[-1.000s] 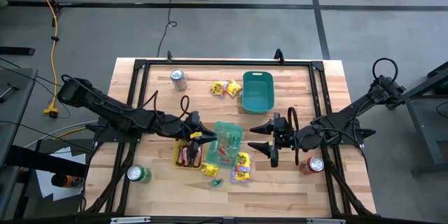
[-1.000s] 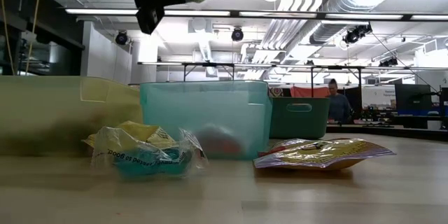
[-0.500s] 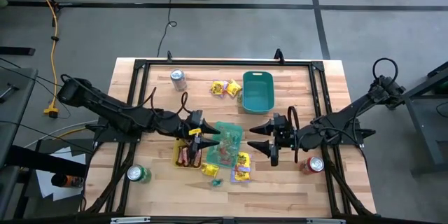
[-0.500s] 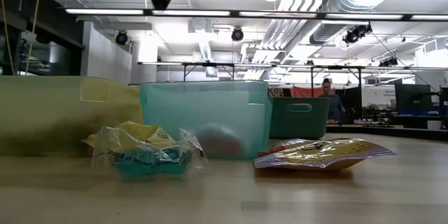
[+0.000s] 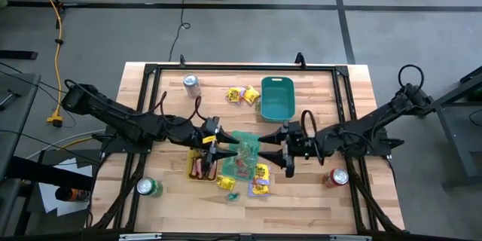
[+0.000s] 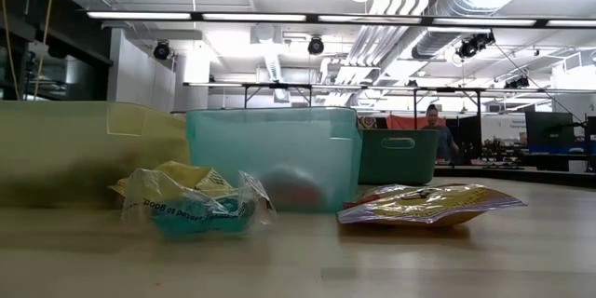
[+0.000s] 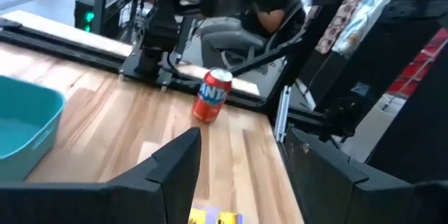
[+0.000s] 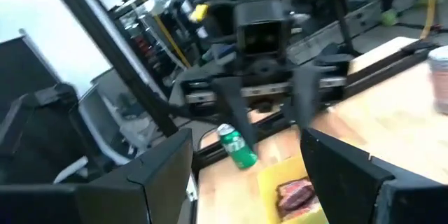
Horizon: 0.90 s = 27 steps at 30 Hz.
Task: Sort candy
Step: Put the blue gummy into the light blue bin
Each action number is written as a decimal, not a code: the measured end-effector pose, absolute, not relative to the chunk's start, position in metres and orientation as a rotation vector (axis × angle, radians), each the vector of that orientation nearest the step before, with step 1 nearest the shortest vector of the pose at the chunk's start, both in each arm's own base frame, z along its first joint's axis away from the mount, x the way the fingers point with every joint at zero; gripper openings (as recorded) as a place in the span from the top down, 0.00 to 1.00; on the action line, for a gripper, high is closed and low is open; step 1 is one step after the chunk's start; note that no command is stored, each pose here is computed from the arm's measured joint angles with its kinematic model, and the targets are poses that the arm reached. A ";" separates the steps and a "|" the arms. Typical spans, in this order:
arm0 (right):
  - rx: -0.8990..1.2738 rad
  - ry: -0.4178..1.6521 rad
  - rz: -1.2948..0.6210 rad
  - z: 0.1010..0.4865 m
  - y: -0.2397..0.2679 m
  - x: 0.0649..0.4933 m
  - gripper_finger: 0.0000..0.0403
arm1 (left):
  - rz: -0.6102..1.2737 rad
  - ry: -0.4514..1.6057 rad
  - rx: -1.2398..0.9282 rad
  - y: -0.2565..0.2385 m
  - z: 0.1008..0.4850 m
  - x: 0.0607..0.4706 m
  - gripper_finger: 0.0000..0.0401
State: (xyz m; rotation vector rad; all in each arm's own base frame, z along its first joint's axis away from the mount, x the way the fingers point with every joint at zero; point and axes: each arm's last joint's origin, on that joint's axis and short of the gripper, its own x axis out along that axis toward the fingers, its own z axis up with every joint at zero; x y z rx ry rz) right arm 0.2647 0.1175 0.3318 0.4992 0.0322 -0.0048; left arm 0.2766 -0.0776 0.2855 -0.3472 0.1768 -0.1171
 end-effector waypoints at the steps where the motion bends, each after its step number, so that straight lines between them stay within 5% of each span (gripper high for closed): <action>1: 0.494 0.037 0.008 0.332 0.120 0.269 0.35 | -0.113 0.190 -0.344 -0.077 0.285 0.275 0.51; 7: 0.324 0.135 0.105 0.332 0.140 0.305 0.35 | -0.008 0.308 -0.280 -0.056 0.292 0.250 0.51; 15: -0.055 0.523 0.112 0.305 0.168 0.358 0.35 | 0.218 0.302 -0.264 -0.033 0.306 0.221 0.51; 27: -0.266 0.863 0.325 0.213 0.202 0.400 0.35 | 0.274 0.331 -0.279 -0.033 0.300 0.223 0.51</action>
